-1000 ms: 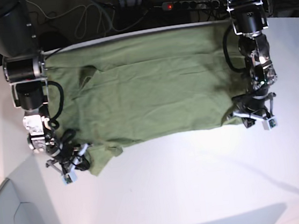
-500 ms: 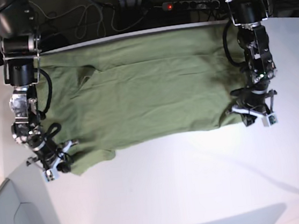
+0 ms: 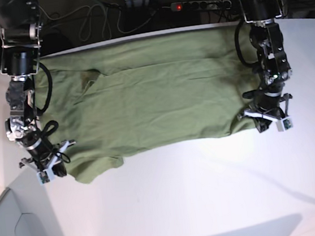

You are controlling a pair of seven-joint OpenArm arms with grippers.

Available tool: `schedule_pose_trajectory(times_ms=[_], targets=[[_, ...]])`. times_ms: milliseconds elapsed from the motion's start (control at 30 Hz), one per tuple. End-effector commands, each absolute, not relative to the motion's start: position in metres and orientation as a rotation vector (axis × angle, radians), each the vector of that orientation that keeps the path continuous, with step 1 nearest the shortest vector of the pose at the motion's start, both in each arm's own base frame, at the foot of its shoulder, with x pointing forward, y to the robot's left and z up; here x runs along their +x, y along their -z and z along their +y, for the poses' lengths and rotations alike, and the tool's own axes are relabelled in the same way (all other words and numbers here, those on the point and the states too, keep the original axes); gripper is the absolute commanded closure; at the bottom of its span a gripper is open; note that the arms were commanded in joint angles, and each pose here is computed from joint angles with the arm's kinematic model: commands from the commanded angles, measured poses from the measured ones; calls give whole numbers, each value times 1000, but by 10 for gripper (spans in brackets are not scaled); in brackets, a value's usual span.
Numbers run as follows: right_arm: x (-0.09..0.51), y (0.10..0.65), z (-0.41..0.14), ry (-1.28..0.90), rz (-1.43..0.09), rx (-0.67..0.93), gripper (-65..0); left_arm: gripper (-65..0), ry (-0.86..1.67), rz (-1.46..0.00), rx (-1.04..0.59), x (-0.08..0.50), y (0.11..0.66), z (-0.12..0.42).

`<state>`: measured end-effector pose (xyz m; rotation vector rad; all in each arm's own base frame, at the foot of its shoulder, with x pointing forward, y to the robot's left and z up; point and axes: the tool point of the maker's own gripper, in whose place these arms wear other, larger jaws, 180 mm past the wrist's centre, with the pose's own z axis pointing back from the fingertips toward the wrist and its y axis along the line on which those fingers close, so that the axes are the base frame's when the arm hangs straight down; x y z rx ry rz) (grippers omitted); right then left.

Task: Fold the T-shirt properly
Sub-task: 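Grasp the hem corner with the right gripper while the left holds the side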

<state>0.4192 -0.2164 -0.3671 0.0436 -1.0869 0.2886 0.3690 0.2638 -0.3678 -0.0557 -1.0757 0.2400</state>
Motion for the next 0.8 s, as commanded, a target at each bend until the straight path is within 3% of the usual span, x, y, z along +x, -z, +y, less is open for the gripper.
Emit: schedule_pose_trajectory(times_ms=[0,100,300,367,767], targets=[[436,339,-220,-292,-1162,31,-2,0,-231,-1138,-51,378,349,267],[448,333,-219,-302,-1120,17,-56,0,-231,-1138,-51,378,349,267],[466,340,-198,-310,-1069,60,-342,0,-231,-1135,-51,378,350,267],[474,344,-194,-303,-1050,80,-397,0,-231,-1135,-51,378,350,267],[481,375,-191,-235,-997,145,-414,0,-234,-1131,-50,377,351,268]])
